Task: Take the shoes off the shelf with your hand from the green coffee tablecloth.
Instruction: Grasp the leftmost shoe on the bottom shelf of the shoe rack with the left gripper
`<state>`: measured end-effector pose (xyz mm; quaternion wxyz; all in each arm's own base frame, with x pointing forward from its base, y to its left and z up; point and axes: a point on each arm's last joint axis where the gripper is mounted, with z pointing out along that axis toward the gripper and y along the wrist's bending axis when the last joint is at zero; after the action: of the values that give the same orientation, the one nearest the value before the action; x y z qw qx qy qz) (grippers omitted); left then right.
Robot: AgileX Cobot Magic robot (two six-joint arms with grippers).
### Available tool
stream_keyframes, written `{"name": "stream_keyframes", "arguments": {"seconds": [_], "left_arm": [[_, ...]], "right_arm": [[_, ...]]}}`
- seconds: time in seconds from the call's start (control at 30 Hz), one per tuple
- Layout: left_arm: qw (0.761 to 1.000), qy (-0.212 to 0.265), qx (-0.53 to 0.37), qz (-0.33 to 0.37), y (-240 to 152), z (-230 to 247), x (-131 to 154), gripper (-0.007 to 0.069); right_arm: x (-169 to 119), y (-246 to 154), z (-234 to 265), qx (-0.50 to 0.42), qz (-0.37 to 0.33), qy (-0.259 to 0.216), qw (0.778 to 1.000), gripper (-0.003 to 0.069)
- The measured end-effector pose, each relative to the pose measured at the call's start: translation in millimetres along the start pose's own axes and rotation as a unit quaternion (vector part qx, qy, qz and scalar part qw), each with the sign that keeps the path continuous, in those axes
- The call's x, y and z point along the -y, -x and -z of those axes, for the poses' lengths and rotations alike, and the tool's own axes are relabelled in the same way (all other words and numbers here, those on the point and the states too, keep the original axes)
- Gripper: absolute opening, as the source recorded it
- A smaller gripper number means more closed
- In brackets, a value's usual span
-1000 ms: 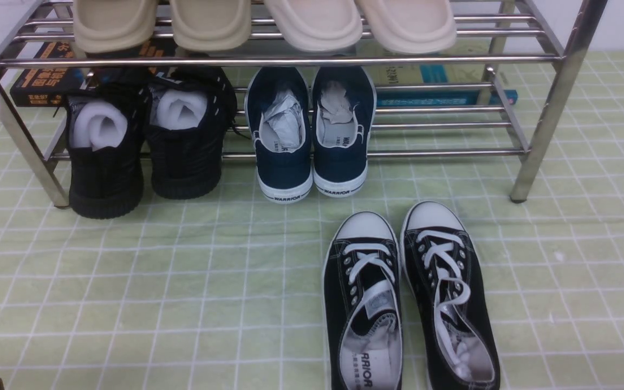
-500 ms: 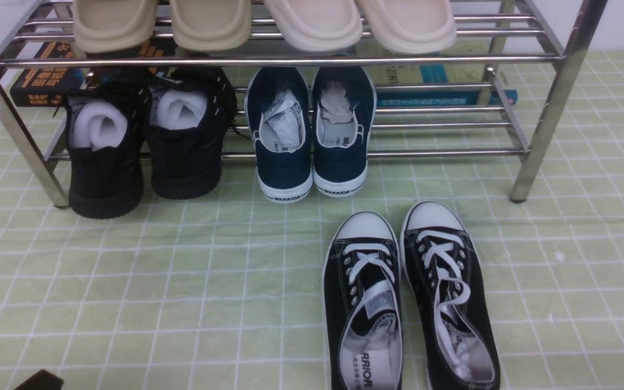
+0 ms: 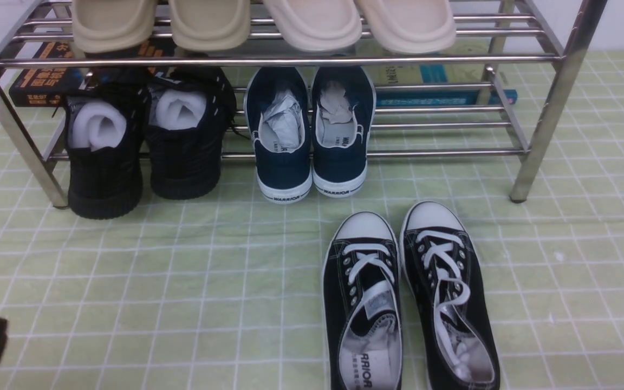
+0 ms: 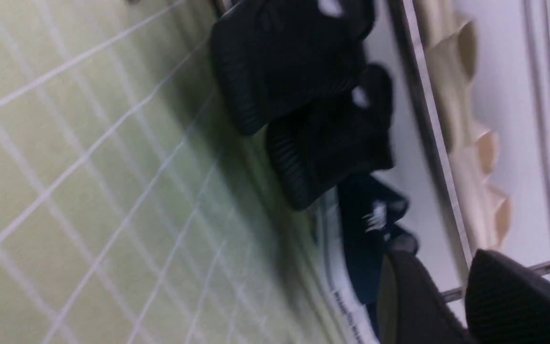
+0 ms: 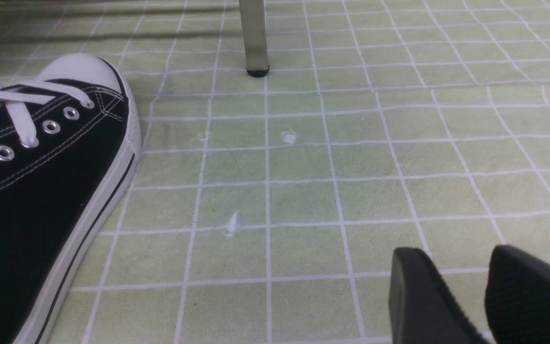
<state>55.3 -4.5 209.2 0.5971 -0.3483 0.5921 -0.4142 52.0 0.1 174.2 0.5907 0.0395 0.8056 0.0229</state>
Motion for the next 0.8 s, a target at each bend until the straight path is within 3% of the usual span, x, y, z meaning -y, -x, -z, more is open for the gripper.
{"name": "stream_keyframes", "arguments": {"seconds": [0.03,0.07,0.1,0.17,0.2,0.27,0.3,0.43,0.5,0.57,0.63,0.8], "left_arm": [[1.000,-0.022,0.011,-0.016,7.9,2.0,17.3,0.0122],[0.999,-0.023,0.011,-0.023,8.8,2.3,19.4,0.0114],[0.998,-0.023,0.007,-0.066,18.4,3.0,41.9,0.0046],[0.996,-0.014,0.001,-0.090,24.1,1.7,55.2,0.0022],[0.993,0.007,-0.014,-0.119,29.1,-1.2,66.6,0.0008],[0.972,0.099,-0.082,-0.198,39.2,-15.6,87.6,0.0001],[0.967,0.115,-0.094,-0.209,40.5,-18.6,89.9,0.0001],[0.881,0.255,-0.232,-0.325,50.8,-57.6,101.6,0.0001],[0.830,0.308,-0.293,-0.362,54.4,-83.1,101.6,0.0001],[0.798,0.341,-0.320,-0.380,57.8,-113.9,100.0,0.0001],[0.781,0.359,-0.319,-0.400,61.6,-148.9,96.5,0.0001],[0.774,0.388,-0.313,-0.391,65.3,-220.4,94.4,0.0001]], "right_arm": [[0.0,0.0,0.0,0.000,0.000,0.000,1.000,0.0237],[0.0,0.0,0.0,0.000,0.000,0.000,1.000,0.0237],[0.0,0.0,0.0,0.000,0.000,0.000,1.000,0.0237],[0.0,0.0,0.0,0.000,0.000,0.000,1.000,0.0237],[0.0,0.0,0.0,0.000,0.000,0.000,1.000,0.0237],[0.0,0.0,0.0,0.000,0.000,0.000,1.000,0.0237],[0.0,0.0,0.0,0.000,0.000,0.000,1.000,0.0237],[0.0,0.0,0.0,0.000,0.000,0.000,1.000,0.0237],[0.0,0.0,0.0,0.000,0.000,0.000,1.000,0.0237],[0.0,0.0,0.0,0.000,0.000,0.000,1.000,0.0237],[0.0,0.0,0.0,0.000,0.000,0.000,1.000,0.0237],[0.0,0.0,0.0,0.000,0.000,0.000,1.000,0.0237]]}}
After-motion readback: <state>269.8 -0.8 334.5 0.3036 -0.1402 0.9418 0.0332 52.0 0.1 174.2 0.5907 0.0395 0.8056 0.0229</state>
